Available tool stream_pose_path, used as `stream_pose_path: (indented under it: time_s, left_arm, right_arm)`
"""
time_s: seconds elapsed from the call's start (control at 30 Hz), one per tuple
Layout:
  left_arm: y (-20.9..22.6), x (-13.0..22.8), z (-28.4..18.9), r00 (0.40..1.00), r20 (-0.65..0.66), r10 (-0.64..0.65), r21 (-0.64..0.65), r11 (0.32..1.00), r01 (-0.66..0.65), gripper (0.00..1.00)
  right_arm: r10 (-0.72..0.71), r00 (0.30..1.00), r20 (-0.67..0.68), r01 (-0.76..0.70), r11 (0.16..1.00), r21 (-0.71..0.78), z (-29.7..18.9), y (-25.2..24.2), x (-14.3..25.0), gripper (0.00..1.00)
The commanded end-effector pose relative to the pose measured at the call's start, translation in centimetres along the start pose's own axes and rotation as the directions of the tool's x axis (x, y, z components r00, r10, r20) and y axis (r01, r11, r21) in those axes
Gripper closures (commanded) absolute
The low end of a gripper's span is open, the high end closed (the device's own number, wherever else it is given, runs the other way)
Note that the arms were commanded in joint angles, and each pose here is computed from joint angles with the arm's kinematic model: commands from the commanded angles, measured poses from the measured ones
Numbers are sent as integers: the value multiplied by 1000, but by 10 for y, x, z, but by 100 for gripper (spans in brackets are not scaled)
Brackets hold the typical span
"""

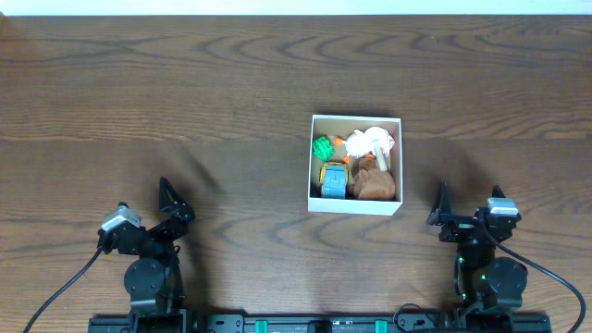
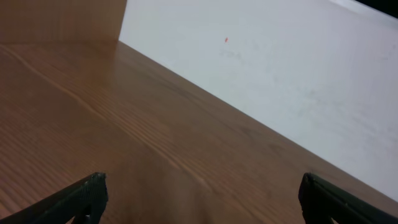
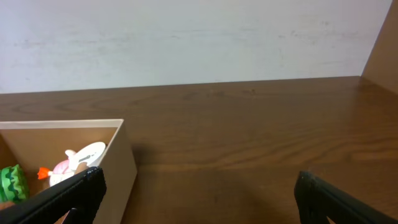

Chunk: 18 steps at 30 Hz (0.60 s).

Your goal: Pack container

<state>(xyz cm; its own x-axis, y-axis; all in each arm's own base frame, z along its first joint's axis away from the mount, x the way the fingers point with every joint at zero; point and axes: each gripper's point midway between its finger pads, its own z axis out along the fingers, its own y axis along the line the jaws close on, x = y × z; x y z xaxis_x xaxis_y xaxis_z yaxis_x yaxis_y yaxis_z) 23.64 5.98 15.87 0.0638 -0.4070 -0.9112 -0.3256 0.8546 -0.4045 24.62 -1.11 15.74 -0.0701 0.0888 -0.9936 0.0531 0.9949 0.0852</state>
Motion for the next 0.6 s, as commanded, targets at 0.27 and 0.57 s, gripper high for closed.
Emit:
stream_pose_path:
  time_s: [0.27,0.57]
  left_arm:
    - [-2,21,0,993,-77,85,34,996,-82,2]
    - [-8,31,0,988,-122,94,75,994,-85,2]
  right_arm:
    - [-14,1000,0,14,1000,-15,0,3,1,1]
    - [-14,1000,0,14,1000,-15,0,3,1,1]
